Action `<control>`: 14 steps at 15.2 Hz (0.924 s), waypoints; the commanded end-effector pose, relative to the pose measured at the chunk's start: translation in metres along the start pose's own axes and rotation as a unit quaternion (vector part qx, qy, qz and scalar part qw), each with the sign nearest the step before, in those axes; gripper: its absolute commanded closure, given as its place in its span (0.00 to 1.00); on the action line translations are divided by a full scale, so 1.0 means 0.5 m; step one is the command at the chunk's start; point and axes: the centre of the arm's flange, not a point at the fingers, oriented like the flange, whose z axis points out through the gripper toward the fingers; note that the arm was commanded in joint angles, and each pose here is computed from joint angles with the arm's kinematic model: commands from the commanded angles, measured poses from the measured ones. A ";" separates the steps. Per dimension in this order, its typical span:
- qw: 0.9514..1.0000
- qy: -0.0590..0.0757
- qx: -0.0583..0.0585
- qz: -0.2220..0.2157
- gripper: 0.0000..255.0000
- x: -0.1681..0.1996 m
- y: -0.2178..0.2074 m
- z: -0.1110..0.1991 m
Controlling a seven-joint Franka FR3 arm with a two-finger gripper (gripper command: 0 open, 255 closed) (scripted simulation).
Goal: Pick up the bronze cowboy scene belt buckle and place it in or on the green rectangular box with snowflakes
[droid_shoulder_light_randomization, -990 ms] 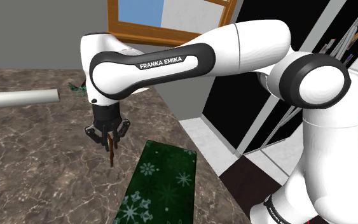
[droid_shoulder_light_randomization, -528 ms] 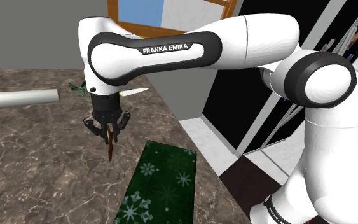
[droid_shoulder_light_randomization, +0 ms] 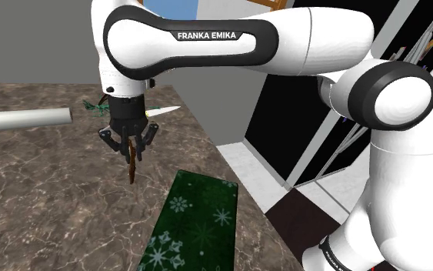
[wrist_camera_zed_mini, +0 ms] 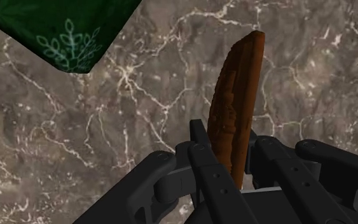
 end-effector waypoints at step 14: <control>1.000 0.000 0.000 0.000 1.00 -0.035 0.001 -0.154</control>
